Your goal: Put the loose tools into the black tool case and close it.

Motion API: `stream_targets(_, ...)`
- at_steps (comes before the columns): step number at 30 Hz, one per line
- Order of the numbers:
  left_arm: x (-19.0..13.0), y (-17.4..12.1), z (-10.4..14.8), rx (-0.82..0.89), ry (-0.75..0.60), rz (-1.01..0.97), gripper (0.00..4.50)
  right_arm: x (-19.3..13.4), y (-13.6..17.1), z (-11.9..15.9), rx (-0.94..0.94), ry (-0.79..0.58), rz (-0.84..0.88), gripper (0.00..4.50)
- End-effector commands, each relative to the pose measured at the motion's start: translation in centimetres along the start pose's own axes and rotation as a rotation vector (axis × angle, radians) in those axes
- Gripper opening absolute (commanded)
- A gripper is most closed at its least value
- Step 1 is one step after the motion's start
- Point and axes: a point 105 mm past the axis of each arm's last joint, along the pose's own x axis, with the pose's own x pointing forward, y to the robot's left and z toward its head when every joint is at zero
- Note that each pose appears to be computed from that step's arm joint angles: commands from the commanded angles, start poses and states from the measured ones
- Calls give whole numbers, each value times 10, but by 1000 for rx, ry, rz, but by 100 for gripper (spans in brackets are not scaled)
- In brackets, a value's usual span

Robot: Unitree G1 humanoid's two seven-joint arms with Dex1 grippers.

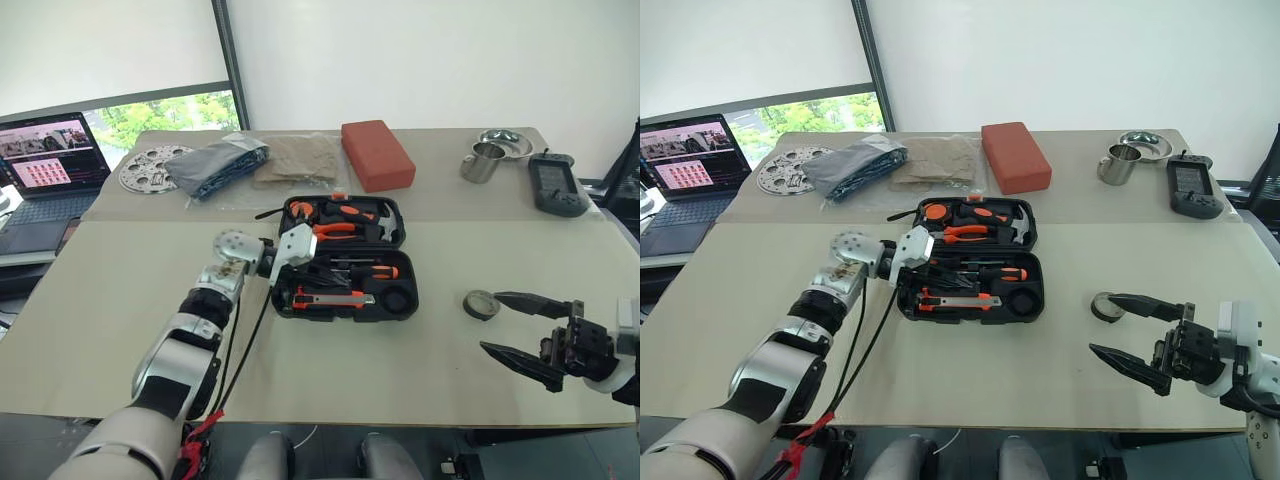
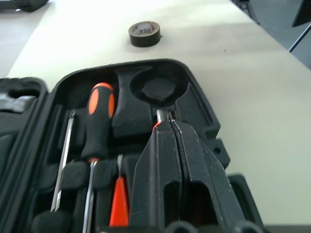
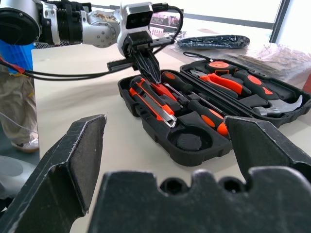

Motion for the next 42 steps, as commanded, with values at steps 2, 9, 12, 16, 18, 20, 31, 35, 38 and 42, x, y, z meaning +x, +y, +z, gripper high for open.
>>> stream_targets(2,0,5,0,29,27,11,5,-4,1,9,-50,-9,-10,450)
stream_targets(9,3,3,-15,28,91,12,5,-6,1,9,-53,-2,-11,450)
stream_targets(12,5,4,-20,18,111,23,5,-6,1,9,-54,0,-11,450)
stream_targets(16,8,3,-29,2,151,27,5,-6,2,10,-55,3,-10,450)
stream_targets(18,9,0,-34,6,178,10,5,-6,2,10,-55,4,-10,450)
stream_targets(20,10,-3,-38,3,190,0,5,-7,2,10,-55,5,-10,450)
stream_targets(31,14,-21,-65,69,325,-59,5,-6,4,9,-52,9,-6,450)
stream_targets(35,14,-23,-71,91,359,-63,5,-6,3,9,-51,11,-5,450)
stream_targets(38,14,-24,-72,99,357,-58,5,-5,3,9,-52,11,-5,450)
stream_targets(42,15,-5,-50,127,257,46,5,-4,-3,5,-55,50,-37,450)
